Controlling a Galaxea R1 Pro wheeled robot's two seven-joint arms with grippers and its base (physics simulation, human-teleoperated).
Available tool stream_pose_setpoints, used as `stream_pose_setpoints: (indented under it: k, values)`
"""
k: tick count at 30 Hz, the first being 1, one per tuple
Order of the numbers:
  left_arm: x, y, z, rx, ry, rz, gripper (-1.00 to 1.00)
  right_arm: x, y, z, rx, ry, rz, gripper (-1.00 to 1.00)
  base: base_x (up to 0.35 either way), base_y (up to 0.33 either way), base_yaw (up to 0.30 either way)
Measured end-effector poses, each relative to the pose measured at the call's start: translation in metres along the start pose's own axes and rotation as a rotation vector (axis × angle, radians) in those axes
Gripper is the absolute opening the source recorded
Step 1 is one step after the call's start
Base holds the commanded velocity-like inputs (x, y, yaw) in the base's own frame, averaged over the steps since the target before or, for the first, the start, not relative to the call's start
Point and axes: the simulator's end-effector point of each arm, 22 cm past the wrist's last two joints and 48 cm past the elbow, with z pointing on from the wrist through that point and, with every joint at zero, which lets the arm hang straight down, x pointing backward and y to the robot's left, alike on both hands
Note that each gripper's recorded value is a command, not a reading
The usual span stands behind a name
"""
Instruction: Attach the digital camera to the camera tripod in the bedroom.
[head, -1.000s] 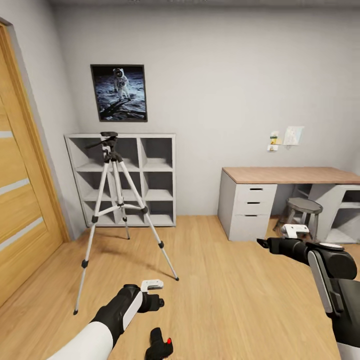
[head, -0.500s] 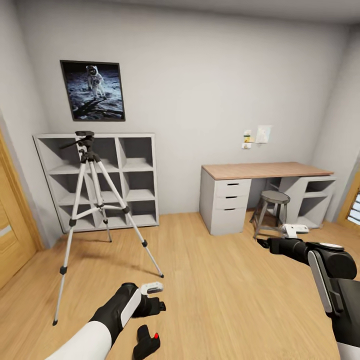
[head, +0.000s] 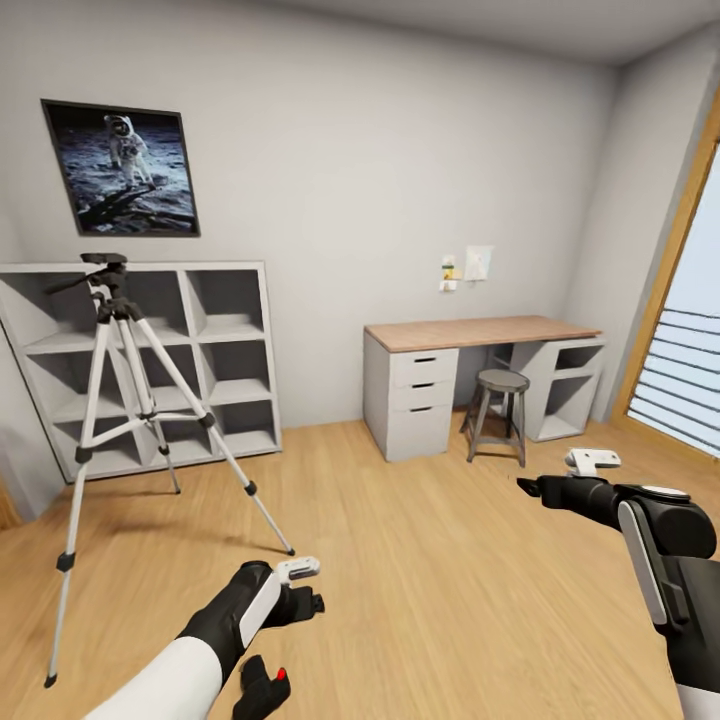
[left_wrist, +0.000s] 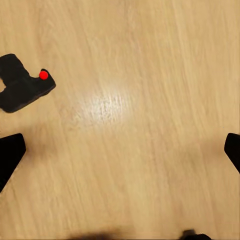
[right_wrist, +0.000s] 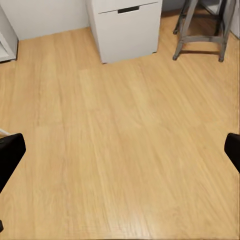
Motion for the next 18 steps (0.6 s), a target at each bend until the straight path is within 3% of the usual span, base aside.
stream_pose_setpoints:
  k: [5,8,13,18]
  values:
    - [-0.007,0.018,0.008,-0.07,-0.057,-0.016,1.0,0.01,-0.002,0.006,0.001,0.005,0.004,1.0,0.0,0.0,-0.267]
    - [-0.008,0.026,0.013,-0.102,-0.08,-0.022,1.0,0.027,-0.006,0.016,0.001,0.04,0.017,1.0,0.0,0.0,-0.267]
    - [-0.006,0.036,0.021,-0.123,-0.099,-0.028,1.0,0.053,-0.011,0.03,0.001,0.086,0.041,1.0,0.0,0.0,-0.262]
    - [-0.007,0.06,0.022,-0.148,-0.108,-0.058,1.0,0.067,-0.01,0.036,-0.002,0.109,0.05,1.0,0.0,0.0,-0.26]
